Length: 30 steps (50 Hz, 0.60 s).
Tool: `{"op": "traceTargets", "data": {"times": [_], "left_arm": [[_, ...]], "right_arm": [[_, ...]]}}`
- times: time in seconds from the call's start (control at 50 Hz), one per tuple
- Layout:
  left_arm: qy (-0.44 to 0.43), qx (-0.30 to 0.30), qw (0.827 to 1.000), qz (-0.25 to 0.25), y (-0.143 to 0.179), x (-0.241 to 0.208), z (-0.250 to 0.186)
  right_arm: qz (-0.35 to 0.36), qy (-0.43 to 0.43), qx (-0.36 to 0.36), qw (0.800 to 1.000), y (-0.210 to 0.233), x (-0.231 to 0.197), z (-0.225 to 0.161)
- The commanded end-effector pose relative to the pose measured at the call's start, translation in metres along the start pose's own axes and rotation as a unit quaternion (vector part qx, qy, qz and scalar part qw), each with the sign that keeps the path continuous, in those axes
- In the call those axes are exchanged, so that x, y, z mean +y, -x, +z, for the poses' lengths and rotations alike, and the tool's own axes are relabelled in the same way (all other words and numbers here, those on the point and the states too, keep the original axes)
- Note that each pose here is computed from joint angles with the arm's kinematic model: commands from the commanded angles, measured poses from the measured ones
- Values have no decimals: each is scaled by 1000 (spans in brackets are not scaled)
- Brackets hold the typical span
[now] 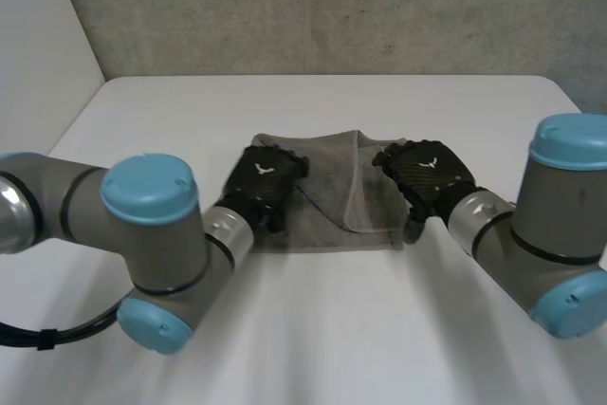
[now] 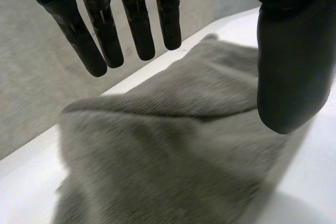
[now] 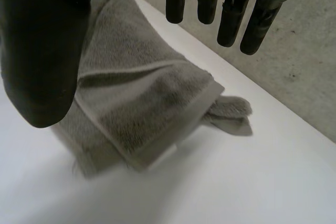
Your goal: Fold the towel.
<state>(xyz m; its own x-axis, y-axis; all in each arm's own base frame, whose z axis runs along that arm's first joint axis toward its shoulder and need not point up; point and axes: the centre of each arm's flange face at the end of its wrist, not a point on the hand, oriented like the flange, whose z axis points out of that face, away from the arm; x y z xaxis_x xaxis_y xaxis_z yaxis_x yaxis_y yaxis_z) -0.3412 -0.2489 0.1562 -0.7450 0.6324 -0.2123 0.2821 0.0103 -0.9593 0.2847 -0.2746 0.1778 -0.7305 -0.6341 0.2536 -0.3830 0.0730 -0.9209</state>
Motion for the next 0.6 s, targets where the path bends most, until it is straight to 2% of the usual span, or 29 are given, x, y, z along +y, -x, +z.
{"op": "traceTargets", "data": {"times": [0.02,0.14,0.24,0.42,0.6], "left_arm": [[25,-51,998,-11,48,14,8],[67,-90,993,40,85,37,8],[93,-93,989,72,95,55,8],[109,-94,987,72,100,70,11],[85,-57,993,63,88,67,14]], "right_arm": [[33,-16,-33,999,23,-4,27],[27,-20,-54,998,42,2,45],[19,-19,-63,998,56,9,57],[16,-1,-43,999,59,30,77],[-15,-9,-32,999,58,35,82]]}}
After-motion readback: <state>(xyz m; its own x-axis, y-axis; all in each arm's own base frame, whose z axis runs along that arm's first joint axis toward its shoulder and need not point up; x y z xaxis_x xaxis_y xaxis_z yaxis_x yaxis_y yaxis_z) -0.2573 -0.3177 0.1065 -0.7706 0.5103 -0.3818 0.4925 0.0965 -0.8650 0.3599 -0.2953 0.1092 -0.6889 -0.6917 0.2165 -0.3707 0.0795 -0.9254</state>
